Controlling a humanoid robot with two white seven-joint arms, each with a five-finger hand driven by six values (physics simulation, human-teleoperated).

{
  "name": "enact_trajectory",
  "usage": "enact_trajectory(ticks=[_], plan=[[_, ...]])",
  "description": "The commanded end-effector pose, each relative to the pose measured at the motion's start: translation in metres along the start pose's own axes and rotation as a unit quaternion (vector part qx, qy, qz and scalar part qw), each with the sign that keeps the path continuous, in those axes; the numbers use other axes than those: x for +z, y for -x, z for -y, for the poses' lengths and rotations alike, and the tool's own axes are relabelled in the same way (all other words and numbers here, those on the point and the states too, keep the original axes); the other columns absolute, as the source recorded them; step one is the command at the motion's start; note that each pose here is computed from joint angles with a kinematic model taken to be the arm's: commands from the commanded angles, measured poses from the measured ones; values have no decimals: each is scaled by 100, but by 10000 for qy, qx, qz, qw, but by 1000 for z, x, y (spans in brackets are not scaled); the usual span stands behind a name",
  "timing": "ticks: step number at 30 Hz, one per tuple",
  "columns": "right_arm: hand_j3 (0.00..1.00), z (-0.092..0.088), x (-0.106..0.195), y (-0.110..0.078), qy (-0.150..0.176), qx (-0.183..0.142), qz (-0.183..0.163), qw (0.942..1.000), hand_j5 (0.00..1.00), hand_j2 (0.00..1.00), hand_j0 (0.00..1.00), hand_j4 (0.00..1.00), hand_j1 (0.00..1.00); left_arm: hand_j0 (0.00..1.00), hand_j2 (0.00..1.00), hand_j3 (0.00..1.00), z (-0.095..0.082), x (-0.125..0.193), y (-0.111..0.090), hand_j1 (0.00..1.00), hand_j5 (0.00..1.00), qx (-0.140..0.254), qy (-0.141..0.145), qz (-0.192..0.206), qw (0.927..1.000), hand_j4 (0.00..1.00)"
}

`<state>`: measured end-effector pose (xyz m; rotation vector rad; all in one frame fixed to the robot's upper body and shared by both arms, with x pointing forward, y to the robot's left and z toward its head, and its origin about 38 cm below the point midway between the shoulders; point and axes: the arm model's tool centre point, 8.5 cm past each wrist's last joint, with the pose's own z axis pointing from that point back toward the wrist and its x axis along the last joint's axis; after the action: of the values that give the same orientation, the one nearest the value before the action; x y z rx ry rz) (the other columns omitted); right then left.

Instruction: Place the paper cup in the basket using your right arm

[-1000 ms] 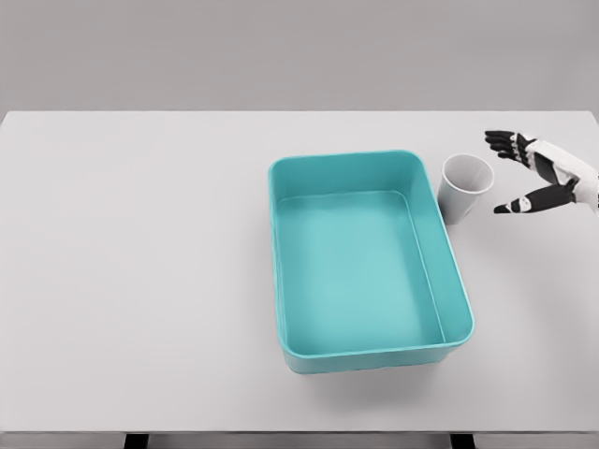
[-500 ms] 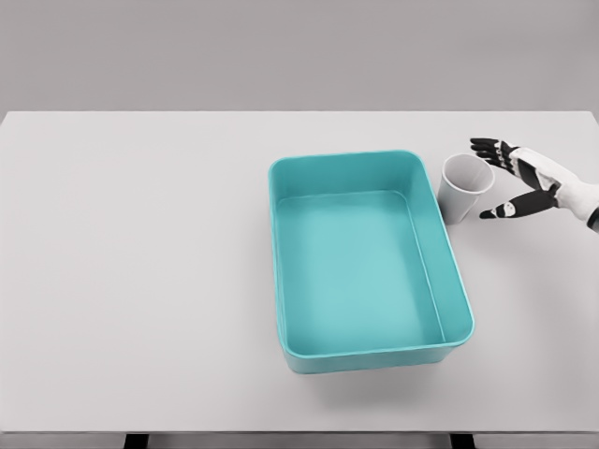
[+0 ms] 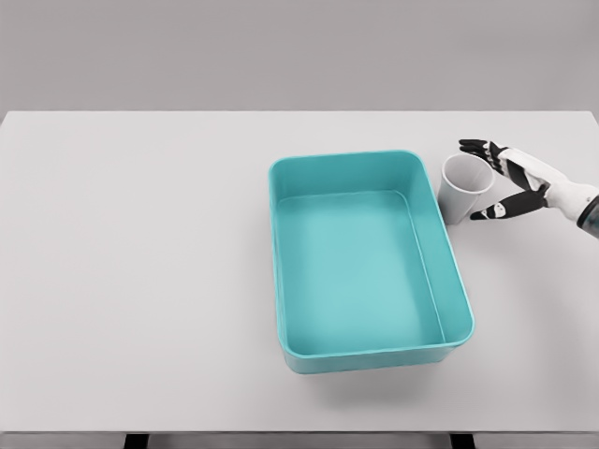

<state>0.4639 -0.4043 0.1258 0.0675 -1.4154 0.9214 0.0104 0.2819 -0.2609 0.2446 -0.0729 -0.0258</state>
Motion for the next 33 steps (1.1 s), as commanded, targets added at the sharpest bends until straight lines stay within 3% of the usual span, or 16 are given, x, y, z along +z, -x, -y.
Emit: enact_trajectory(ticks=[1,33], plan=[[100,1,0,-1,11,-19,26,10000,100,100,100,100,100,100,100,100,0,0,1,100,100,-2,4,-8,10000,100],[100,-6,-11,-12,-64,-19,233,9997,100,100,100,100,100,100,100,100,0,0,1,100,100,-2,4,-8,10000,100]])
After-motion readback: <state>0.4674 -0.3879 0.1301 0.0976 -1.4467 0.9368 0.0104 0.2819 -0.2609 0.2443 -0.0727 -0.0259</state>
